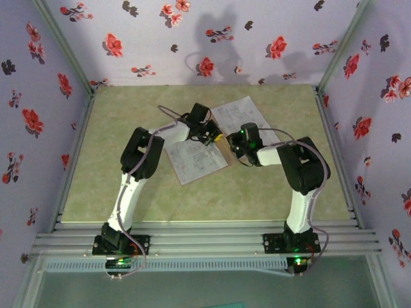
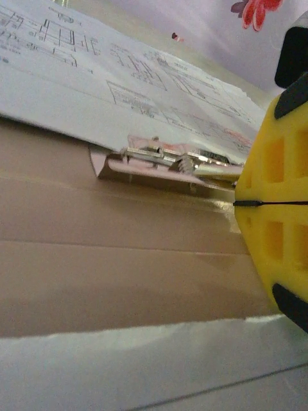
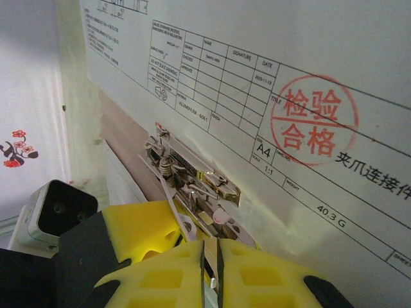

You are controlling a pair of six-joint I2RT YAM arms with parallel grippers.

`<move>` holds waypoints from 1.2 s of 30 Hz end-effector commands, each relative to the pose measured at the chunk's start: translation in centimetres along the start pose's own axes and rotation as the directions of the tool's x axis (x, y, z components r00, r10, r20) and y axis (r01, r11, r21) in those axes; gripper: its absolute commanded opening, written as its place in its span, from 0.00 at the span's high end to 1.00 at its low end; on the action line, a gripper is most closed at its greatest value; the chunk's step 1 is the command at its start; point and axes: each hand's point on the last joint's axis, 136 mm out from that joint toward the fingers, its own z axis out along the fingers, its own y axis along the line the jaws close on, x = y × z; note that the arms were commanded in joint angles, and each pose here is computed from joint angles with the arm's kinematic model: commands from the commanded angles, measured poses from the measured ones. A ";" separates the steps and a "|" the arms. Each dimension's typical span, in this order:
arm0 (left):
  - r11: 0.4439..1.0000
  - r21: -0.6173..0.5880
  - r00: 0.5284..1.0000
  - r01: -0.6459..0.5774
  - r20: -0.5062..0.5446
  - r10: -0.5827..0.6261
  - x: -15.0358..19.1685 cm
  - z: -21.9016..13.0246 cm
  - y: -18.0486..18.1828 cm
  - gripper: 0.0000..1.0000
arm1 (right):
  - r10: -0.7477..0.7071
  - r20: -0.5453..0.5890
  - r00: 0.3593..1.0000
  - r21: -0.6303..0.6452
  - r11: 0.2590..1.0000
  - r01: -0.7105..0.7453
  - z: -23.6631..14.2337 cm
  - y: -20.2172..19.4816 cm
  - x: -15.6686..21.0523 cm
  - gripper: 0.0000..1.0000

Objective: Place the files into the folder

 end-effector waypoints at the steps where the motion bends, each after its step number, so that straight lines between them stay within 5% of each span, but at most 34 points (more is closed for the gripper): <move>1: 0.991 -0.133 0.998 0.020 -0.062 -0.028 2.0 2.3 5.3 0.94 | 0.045 -0.050 0.998 0.150 0.988 -0.037 0.7 -4.5 1.1 0.85; 24: 0.995 -0.100 0.998 -0.021 -0.059 0.015 2.0 1.0 3.1 0.92 | 0.059 -0.072 0.996 0.202 0.978 -0.044 1.2 -5.7 1.5 0.94; 36: 0.998 0.032 0.999 -0.045 0.008 0.044 1.6 -3.3 -2.6 0.75 | 0.092 -0.047 0.995 0.250 0.965 -0.078 0.9 -7.7 1.0 1.00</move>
